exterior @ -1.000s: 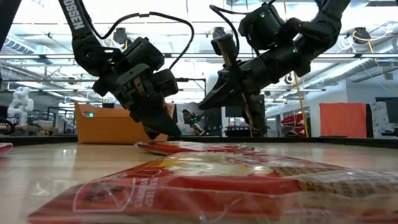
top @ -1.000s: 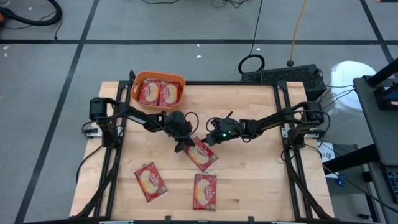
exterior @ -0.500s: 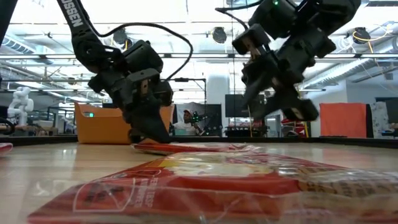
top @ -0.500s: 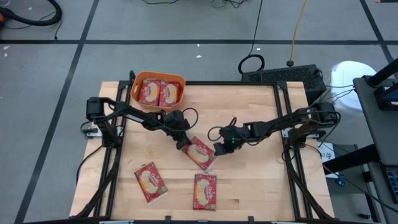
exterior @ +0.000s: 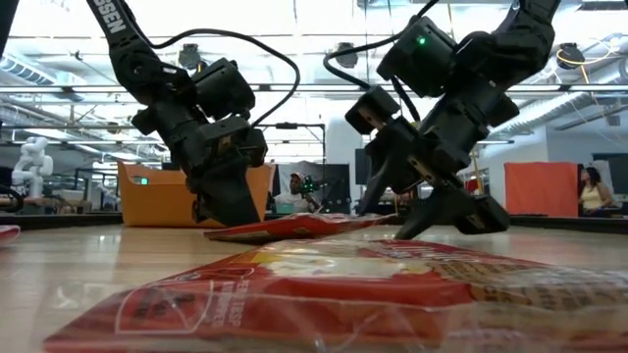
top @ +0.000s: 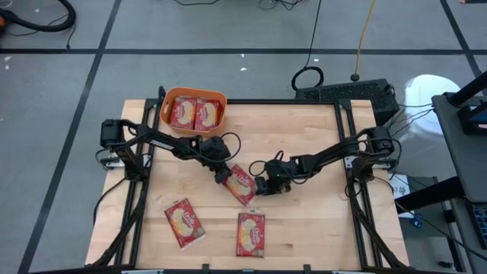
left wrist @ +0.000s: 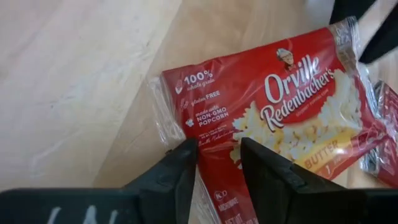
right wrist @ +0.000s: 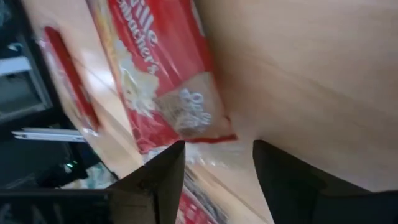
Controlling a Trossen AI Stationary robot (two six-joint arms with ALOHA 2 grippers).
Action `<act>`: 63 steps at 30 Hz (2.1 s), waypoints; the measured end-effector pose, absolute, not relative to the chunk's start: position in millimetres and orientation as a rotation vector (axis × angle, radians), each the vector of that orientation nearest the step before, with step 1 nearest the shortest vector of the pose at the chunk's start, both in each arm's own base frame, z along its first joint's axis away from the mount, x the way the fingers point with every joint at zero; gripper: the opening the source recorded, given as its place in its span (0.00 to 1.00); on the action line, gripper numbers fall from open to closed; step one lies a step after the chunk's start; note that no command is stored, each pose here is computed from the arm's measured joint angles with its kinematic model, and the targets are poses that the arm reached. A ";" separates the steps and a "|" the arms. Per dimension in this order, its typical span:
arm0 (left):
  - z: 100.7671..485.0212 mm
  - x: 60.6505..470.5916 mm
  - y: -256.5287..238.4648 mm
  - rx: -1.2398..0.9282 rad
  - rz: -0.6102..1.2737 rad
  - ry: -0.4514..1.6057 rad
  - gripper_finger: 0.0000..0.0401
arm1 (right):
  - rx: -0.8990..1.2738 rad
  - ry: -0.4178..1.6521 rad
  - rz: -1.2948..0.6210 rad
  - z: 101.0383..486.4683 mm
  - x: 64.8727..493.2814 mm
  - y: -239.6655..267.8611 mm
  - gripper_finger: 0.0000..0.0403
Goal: Sort popcorn bags into baskets
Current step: Stack the red popcorn bag on top of the red popcorn bag in the orange bin
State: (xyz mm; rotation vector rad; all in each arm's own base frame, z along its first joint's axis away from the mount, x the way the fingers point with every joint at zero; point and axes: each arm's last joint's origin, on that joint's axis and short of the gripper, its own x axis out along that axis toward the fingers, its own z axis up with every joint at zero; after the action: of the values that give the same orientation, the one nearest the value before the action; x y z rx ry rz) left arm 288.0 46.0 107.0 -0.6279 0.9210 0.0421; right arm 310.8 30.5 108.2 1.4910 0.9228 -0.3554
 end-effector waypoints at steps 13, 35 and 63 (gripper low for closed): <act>104.8 286.9 47.6 -0.606 0.108 0.928 0.33 | 1.557 0.882 -0.427 105.9 311.8 30.2 0.43; 105.0 287.7 48.0 -0.621 0.103 0.909 0.33 | 1.508 0.717 -0.358 113.9 321.2 18.2 0.08; 271.2 240.6 57.5 -0.642 0.041 0.463 0.52 | 1.051 0.616 -0.095 197.9 291.0 8.2 0.00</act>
State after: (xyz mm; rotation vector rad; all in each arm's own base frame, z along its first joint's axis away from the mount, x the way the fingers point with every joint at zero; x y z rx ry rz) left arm 240.6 57.5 271.2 -0.6424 0.4634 0.0412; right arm 291.0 8.2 197.9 1.0506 0.6161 -0.0951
